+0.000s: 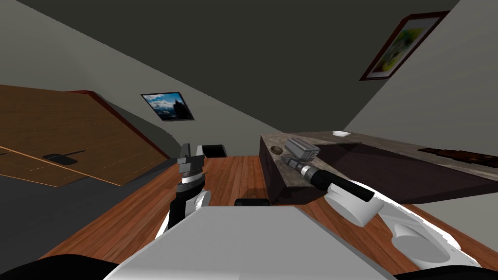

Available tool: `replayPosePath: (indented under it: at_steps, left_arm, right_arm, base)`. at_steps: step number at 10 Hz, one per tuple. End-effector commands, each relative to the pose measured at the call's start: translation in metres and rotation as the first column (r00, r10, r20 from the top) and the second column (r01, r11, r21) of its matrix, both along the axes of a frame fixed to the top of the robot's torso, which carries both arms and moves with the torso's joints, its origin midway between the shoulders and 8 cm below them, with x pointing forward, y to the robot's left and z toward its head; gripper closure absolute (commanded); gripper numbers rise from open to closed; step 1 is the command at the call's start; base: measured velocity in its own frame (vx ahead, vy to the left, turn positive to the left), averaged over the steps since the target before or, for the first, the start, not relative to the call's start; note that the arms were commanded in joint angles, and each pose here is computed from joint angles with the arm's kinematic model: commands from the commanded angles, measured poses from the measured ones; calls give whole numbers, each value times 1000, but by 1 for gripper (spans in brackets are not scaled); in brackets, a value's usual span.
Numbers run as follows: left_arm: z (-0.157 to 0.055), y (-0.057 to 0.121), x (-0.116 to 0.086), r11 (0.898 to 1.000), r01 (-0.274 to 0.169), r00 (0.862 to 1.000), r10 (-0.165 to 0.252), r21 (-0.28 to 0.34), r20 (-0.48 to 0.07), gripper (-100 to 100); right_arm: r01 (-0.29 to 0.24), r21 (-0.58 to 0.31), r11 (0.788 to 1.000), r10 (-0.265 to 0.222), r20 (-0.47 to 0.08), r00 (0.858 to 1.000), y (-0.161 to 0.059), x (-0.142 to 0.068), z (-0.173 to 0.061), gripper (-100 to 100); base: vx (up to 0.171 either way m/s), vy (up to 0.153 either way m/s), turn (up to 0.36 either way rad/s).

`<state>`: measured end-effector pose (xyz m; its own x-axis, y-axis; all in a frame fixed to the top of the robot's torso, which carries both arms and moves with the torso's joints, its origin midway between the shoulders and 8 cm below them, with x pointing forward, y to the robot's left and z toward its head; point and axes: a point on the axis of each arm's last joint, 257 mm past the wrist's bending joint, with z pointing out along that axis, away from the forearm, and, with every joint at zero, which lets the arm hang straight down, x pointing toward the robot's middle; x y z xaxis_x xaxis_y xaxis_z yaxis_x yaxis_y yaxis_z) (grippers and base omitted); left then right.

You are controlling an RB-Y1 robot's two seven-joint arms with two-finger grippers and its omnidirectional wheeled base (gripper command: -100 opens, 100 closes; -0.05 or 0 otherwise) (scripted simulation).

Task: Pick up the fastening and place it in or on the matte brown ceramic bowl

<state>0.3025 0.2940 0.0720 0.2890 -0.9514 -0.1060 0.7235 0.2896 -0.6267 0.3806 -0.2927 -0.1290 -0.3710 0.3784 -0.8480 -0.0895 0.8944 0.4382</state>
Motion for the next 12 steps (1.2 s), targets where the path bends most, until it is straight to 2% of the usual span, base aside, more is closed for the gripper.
replayPosePath:
  at_steps: [1, 2, 3, 4, 5, 6, 7, 8, 9, 10, 11, 12]
  left_arm:
    - [0, 0, 0, 1000, 0, 1000, 0, 0, 0, 0]
    - [0, 0, 0, 1000, 0, 1000, 0, 0, 0, 0]
    - [0, 0, 0, 1000, 0, 1000, 0, 0, 0, 0]
    - [0, 0, 0, 1000, 0, 1000, 0, 0, 0, 0]
    - [0, 0, 0, 1000, 0, 1000, 0, 0, 0, 0]
    - [0, 0, 0, 1000, 0, 1000, 0, 0, 0, 0]
    - [0, 0, 0, 1000, 0, 1000, 0, 0, 0, 0]
    - [0, 0, 0, 1000, 0, 1000, 0, 0, 0, 0]
    - [0, 0, 0, 1000, 0, 1000, 0, 0, 0, 0]
    - [0, 0, 0, 1000, 0, 1000, 0, 0, 0, 0]
    - [0, 0, 0, 1000, 0, 1000, 0, 0, 0, 0]
    - [0, 0, 0, 1000, 0, 1000, 0, 0, 0, 0]
  right_arm:
    - [-1, -29, 1000, 0, -48, 999, -5, -5, -11, -100]
    - [-13, -68, 998, 5, -115, 993, -9, -13, -30, -100]
    - [-10, -72, 997, 1, -126, 992, -11, -14, -33, -100]
    - [-25, -110, 994, 3, -198, 980, -17, -24, -52, -100]
    - [-23, -112, 993, 0, -204, 979, -18, -25, -54, -100]
    - [-42, -143, 989, 1, -270, 963, -23, -36, -72, -100]
    - [-40, -148, 988, -4, -282, 959, -25, -37, -75, -100]
    - [-60, -178, 982, -6, -351, 936, -32, -51, -93, -100]
    - [-60, -180, 982, -9, -357, 934, -33, -52, -94, -100]
    - [-83, -204, 975, -11, -419, 908, -39, -66, -111, -100]
    - [-82, -208, 975, -16, -430, 903, -40, -68, -113, -100]
    - [-107, -231, 967, -23, -497, 868, -48, -84, -129, -100]
  base:
    - [92, -2, 21]
    - [120, -4, 79]
    - [101, -6, -8]
    - [117, -5, 57]
    - [107, -3, 19]
    - [132, -11, 41]
    - [108, -8, 30]
    - [112, -13, 48]
    - [94, -15, 22]
    - [131, -7, 33]
    - [122, -6, 26]
    - [113, -11, 47]
